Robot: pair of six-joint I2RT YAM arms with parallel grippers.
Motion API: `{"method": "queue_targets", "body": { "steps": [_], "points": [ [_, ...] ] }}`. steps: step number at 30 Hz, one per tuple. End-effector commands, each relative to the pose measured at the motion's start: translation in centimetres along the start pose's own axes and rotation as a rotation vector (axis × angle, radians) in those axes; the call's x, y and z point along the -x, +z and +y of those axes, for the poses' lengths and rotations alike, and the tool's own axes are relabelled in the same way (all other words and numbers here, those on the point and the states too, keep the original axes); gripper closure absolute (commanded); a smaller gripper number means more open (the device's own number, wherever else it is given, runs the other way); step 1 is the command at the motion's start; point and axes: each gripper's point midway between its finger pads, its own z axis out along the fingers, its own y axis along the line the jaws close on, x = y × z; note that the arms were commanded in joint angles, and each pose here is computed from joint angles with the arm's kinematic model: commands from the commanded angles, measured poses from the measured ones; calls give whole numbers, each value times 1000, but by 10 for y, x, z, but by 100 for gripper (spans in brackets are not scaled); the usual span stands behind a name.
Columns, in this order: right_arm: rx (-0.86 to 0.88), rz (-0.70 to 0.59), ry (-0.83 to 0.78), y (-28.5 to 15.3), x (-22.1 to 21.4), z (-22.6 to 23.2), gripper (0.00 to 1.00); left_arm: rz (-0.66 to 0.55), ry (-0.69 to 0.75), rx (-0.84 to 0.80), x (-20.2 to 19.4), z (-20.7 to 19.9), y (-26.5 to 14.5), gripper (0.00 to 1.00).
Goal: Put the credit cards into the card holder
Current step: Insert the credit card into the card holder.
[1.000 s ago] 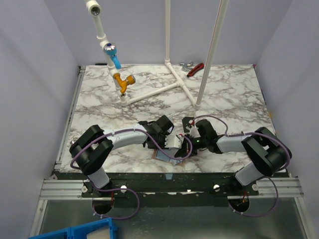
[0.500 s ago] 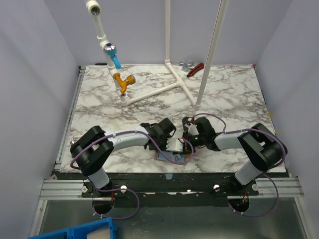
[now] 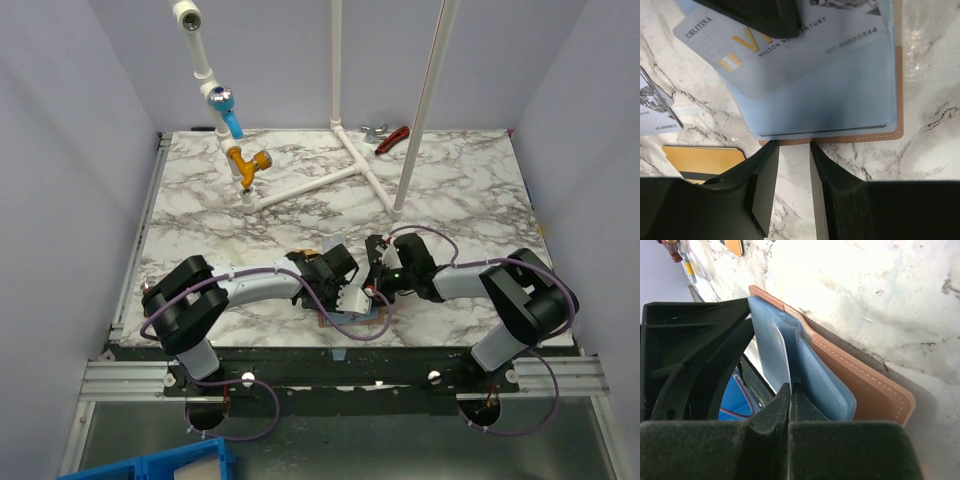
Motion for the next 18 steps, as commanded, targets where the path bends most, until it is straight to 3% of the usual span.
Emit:
{"method": "queue_targets", "body": {
  "steps": [1,14,16,18],
  "points": [
    [-95,-59,6,-2,4,-23,99,-1,-14,-197,-2,-51,14,66],
    [-108,-49,22,3,-1,-36,99,-14,-5,-204,7,-49,16,66],
    [-117,-45,28,5,-2,-39,96,-14,-4,-200,8,-48,17,66],
    [-140,-43,34,4,-4,-43,87,-13,-5,-200,8,-48,16,66]
  ]
}}
